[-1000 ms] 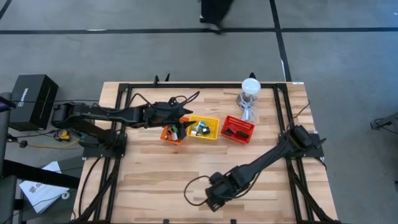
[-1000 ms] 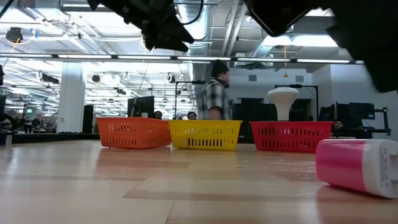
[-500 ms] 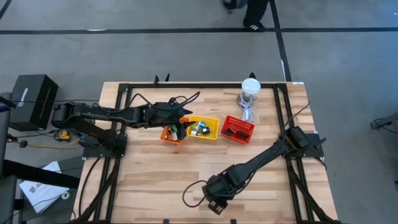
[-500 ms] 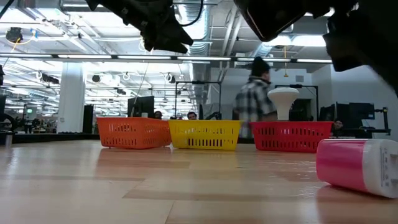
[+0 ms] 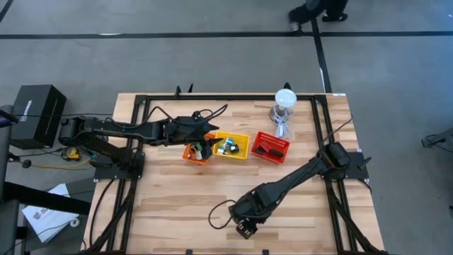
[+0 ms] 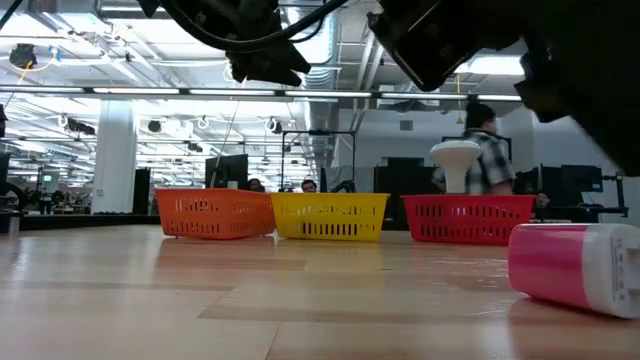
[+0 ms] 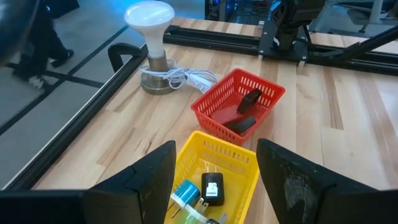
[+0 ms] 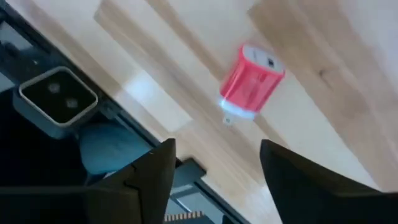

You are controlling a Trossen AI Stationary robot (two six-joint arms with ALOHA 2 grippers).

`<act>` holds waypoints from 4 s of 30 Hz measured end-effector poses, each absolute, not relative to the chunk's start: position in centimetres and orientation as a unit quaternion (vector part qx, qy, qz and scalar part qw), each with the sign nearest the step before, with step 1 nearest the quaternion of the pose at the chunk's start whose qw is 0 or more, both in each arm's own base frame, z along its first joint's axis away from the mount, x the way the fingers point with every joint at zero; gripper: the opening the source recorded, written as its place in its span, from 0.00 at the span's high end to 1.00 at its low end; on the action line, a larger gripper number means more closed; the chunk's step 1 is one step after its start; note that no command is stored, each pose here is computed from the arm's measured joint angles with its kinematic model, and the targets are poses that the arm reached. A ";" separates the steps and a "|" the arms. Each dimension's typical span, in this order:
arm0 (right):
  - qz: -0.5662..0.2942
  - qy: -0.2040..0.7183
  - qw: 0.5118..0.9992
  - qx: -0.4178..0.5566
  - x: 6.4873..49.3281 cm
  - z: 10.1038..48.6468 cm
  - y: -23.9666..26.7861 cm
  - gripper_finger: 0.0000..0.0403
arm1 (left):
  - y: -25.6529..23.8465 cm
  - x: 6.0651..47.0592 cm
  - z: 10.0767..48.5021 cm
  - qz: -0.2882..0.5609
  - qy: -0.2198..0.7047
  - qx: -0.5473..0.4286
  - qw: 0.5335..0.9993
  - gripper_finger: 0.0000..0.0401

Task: Pick & Place Office items
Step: Put the pink charger adapter into the yellow bin

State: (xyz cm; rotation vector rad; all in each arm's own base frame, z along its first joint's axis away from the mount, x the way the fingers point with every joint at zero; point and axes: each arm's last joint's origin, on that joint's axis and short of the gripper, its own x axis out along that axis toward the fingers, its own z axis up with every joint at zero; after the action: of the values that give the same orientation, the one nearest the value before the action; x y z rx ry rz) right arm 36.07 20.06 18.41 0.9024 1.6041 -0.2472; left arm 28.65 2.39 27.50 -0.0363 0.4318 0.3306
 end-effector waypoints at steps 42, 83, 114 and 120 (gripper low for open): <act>0.032 0.672 0.703 0.229 37.4 18.0 18.6 0.39 | 2.2 28.3 26.8 0.160 0.254 -0.012 0.954 0.46; 0.209 0.470 0.848 -0.131 40.6 16.7 20.3 0.39 | -1.2 21.3 31.9 0.105 0.214 -0.061 0.969 0.46; 0.195 0.496 0.836 -0.136 40.0 13.3 19.3 0.39 | -2.7 21.0 31.6 0.066 0.231 -0.036 0.970 0.46; 0.193 0.483 0.837 -0.169 40.2 13.4 19.0 0.39 | -2.9 21.0 31.6 0.060 0.231 -0.035 0.970 0.46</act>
State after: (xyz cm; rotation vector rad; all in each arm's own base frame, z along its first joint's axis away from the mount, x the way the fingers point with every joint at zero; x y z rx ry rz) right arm 40.23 19.01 13.38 -0.3571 1.0220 0.4081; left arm 21.02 -2.93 31.61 -0.0702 0.4668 0.1204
